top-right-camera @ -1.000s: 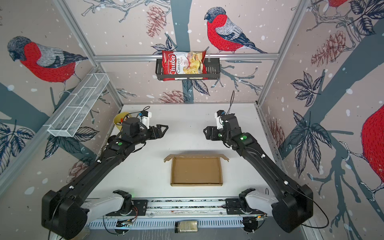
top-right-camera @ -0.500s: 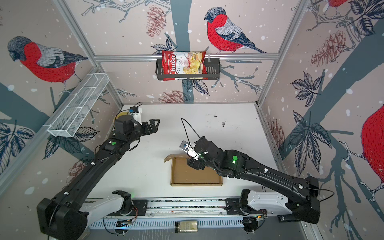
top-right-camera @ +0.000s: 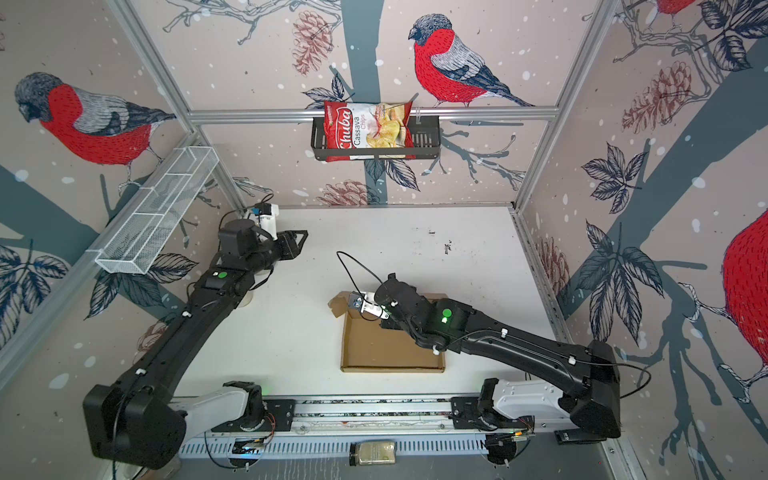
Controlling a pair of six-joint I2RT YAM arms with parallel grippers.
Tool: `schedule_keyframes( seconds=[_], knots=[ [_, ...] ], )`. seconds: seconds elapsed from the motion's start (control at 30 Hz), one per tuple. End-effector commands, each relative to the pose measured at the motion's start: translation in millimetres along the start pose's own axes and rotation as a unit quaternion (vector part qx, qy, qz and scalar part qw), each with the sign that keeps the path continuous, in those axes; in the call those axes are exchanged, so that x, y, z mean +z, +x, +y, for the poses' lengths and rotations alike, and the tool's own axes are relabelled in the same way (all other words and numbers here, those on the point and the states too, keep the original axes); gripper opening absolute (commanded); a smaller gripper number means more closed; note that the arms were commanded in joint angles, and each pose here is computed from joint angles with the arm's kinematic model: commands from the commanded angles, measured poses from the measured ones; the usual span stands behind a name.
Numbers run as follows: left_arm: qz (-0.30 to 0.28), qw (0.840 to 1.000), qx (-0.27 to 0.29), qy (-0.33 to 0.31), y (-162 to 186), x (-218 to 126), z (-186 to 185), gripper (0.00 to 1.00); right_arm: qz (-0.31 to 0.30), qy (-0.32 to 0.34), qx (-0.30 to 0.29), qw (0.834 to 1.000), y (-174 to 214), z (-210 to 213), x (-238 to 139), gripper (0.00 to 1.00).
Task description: Fold the paper box
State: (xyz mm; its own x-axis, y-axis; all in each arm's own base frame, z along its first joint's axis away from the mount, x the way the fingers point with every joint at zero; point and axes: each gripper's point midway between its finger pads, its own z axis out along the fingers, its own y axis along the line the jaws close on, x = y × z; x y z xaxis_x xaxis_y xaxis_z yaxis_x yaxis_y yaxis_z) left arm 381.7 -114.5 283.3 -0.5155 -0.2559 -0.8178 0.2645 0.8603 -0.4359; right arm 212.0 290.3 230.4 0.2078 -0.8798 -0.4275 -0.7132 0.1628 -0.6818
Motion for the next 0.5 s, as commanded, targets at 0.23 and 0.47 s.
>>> schedule_keyframes(
  seconds=[0.23,0.47],
  knots=[
    [0.015,0.999,-0.029,0.043,-2.9,29.0,-4.4,0.61,-0.029,0.106,-0.086,0.990,-23.3,-73.8,38.6,0.02],
    [0.047,0.992,-0.094,0.075,8.5,49.6,-8.0,0.71,-0.029,0.108,-0.123,0.986,-20.1,-63.3,62.6,0.48]
  ],
)
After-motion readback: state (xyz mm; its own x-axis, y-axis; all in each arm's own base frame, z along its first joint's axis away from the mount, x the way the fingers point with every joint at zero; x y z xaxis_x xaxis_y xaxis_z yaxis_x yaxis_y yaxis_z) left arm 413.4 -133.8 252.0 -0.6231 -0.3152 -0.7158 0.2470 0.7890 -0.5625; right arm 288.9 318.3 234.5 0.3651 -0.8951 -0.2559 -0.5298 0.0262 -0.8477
